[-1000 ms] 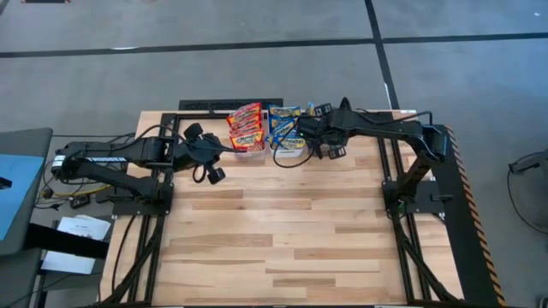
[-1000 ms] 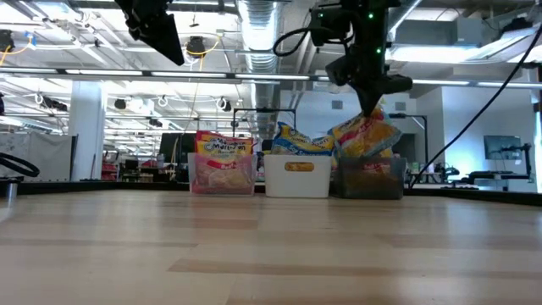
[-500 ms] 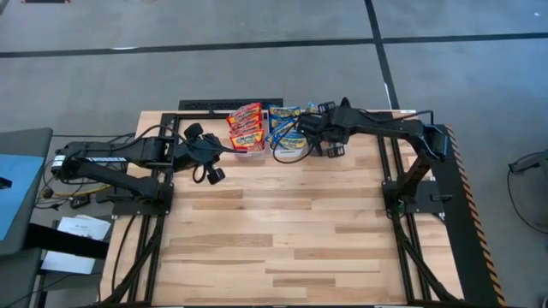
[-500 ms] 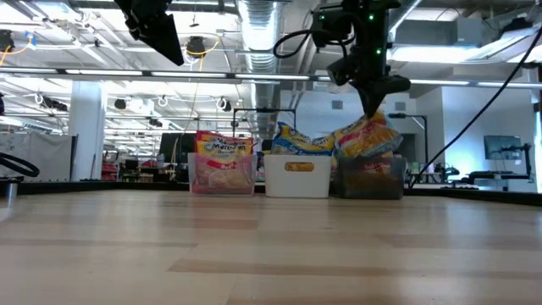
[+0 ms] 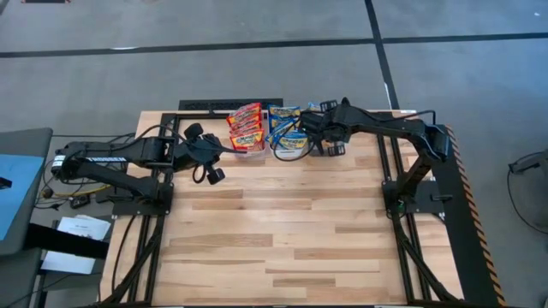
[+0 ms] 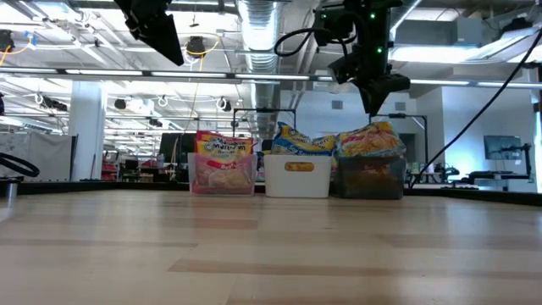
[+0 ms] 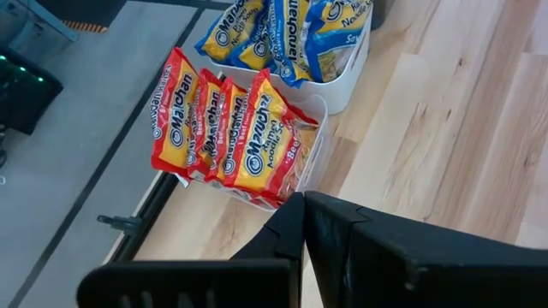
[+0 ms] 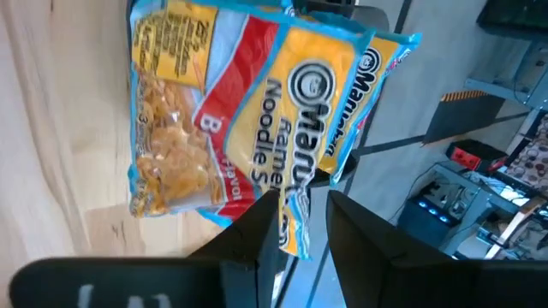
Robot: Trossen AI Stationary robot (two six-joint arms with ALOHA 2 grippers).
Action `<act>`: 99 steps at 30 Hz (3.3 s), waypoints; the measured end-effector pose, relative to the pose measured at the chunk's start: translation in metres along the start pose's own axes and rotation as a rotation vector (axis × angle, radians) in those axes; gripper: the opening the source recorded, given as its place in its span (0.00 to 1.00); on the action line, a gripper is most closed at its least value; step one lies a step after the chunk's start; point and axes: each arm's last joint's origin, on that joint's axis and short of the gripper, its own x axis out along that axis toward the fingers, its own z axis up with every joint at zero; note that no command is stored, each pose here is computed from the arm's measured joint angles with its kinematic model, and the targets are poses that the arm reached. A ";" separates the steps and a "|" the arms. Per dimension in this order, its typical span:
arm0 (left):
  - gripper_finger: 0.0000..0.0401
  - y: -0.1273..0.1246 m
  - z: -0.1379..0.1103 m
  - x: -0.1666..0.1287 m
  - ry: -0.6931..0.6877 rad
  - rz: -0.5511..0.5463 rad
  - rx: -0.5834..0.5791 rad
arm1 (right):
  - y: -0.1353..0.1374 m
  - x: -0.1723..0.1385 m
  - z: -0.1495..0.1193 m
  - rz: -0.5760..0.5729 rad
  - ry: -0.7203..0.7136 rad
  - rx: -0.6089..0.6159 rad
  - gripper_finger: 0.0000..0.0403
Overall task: Sort Maruchan noodles
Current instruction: Put the light blue noodle pack into the black bin
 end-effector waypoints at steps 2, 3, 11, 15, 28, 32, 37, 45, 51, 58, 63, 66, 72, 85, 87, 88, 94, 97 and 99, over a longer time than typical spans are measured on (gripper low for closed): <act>0.00 0.000 0.000 0.000 0.000 0.000 0.004 | 0.000 0.000 0.000 0.003 0.005 0.009 0.31; 0.00 0.000 0.000 0.000 0.000 0.000 0.004 | 0.000 0.000 -0.001 0.004 0.008 0.011 0.31; 0.00 0.000 0.000 0.000 0.000 0.000 0.004 | 0.002 -0.009 -0.006 0.011 0.023 0.056 0.31; 0.00 0.000 0.000 0.000 0.000 0.000 0.004 | -0.001 -0.029 -0.014 0.055 0.048 0.205 0.31; 0.00 0.000 0.000 0.000 0.000 0.000 0.036 | 0.015 -0.003 -0.008 0.543 0.021 0.596 0.30; 0.00 0.000 0.000 0.000 0.003 0.000 0.038 | 0.016 0.014 -0.011 0.553 0.031 0.603 0.30; 0.00 0.000 -0.001 0.000 0.008 0.001 0.041 | 0.007 0.031 -0.016 0.549 0.025 0.651 0.30; 0.00 0.000 -0.001 0.000 0.008 0.001 0.034 | -0.005 0.055 -0.024 0.554 -0.005 0.706 0.30; 0.00 0.000 -0.001 0.000 0.008 0.002 0.035 | -0.010 0.061 -0.025 0.549 -0.012 0.753 0.30; 0.00 0.000 -0.001 0.000 0.012 0.006 0.043 | -0.013 0.063 -0.019 0.521 -0.068 0.777 0.30; 0.00 0.000 -0.001 0.000 0.012 0.006 0.044 | -0.007 0.078 -0.010 0.526 0.002 0.749 0.29; 0.00 0.000 -0.001 0.000 0.012 0.006 0.044 | -0.001 0.087 -0.007 0.549 0.065 0.713 0.27; 0.00 0.000 -0.001 0.000 0.012 0.006 0.044 | 0.005 0.086 -0.002 0.549 0.078 0.679 0.23; 0.00 0.000 -0.001 0.000 0.012 0.006 0.043 | -0.007 0.042 -0.007 0.518 -0.001 0.720 0.23; 0.00 0.000 -0.001 0.000 0.012 0.006 0.043 | -0.013 0.037 -0.007 0.462 -0.022 0.737 0.23; 0.00 0.000 -0.001 0.000 0.012 0.006 0.043 | -0.016 0.035 -0.007 0.432 -0.037 0.752 0.23; 0.00 0.000 -0.001 0.000 0.012 0.006 0.042 | -0.023 0.044 -0.005 0.487 -0.078 0.773 0.23; 0.00 0.000 -0.001 0.000 0.012 0.006 0.042 | -0.016 0.056 -0.002 0.514 -0.034 0.747 0.23; 0.00 0.000 -0.001 0.000 0.012 0.006 0.041 | -0.012 0.062 0.000 0.528 -0.010 0.740 0.23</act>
